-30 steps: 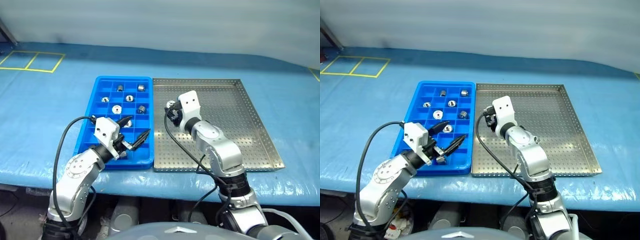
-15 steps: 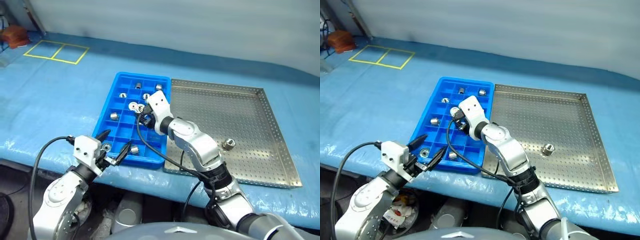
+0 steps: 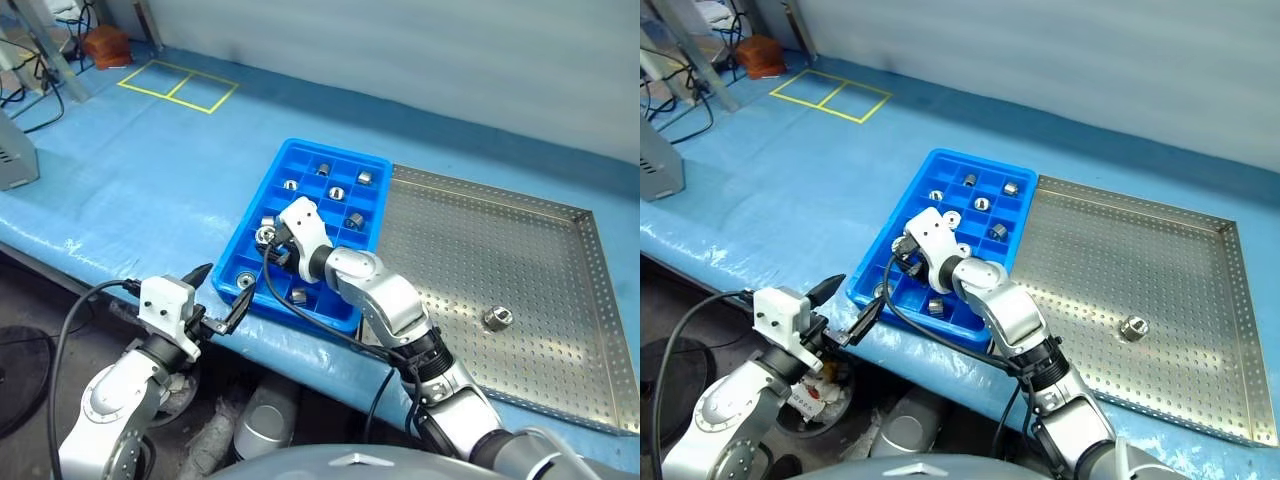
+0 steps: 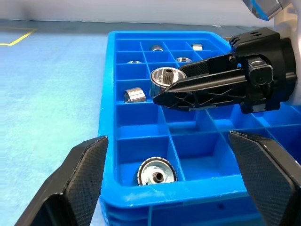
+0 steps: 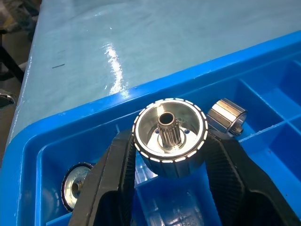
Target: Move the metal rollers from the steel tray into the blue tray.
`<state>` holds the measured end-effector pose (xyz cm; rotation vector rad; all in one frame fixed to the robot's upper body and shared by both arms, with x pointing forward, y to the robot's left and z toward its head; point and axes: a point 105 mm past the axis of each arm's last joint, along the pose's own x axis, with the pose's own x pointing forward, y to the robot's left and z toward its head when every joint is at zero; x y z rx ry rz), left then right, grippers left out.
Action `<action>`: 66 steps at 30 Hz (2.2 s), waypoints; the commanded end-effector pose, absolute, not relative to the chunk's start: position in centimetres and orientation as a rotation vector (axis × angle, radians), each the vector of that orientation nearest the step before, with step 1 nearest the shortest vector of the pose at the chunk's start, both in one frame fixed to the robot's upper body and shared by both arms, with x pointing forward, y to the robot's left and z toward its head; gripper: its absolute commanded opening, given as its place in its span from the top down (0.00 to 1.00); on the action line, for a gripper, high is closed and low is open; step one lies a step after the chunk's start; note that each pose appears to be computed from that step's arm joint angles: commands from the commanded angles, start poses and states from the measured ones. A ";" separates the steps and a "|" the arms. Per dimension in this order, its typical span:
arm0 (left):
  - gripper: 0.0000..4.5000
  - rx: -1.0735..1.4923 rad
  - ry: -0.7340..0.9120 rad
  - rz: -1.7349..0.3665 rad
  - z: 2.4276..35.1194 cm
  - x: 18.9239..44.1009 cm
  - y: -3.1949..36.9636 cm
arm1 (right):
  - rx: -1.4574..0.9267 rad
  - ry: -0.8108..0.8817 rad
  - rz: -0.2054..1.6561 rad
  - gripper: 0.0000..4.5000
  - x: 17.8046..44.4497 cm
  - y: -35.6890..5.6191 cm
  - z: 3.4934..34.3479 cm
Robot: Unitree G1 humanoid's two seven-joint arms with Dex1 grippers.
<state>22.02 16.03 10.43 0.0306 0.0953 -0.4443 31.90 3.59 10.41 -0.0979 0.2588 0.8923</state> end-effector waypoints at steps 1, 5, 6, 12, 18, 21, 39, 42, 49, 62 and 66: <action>0.00 0.033 0.022 -0.489 12.1 22.0 15.0 | -0.082 0.226 0.889 0.60 31.7 3.1 11.2; 0.00 0.025 0.025 -0.510 12.0 22.2 14.6 | -0.086 0.238 0.879 0.60 31.4 2.4 11.0; 0.00 0.023 0.026 -0.515 12.0 22.2 14.5 | -0.086 0.239 0.874 0.60 31.4 2.2 10.9; 0.00 0.018 0.027 -0.538 11.9 22.4 14.1 | -0.088 0.245 0.834 0.60 31.7 1.1 10.9; 0.00 0.020 0.027 -0.548 11.9 22.5 14.1 | -0.090 0.269 0.813 0.60 31.7 0.3 10.2; 0.00 0.022 0.029 -0.555 11.9 22.5 14.0 | -0.090 0.282 0.814 0.36 31.5 0.2 9.9; 0.00 0.059 0.076 -0.858 13.9 25.1 9.9 | -0.101 0.117 0.615 0.01 29.2 -6.4 14.5; 0.00 0.072 0.065 -0.934 14.6 26.0 8.9 | -0.107 0.122 0.526 0.01 28.6 -8.5 14.5; 0.00 0.146 0.087 -1.118 15.1 28.3 5.9 | -0.113 0.162 0.349 0.01 26.1 -12.3 13.9; 0.00 0.255 0.132 -1.207 13.8 33.4 -1.9 | -0.088 0.201 0.198 0.01 21.7 -14.8 12.4; 0.00 0.233 0.153 -1.212 13.1 34.1 -4.5 | -0.073 0.213 0.191 0.01 20.6 -14.7 11.7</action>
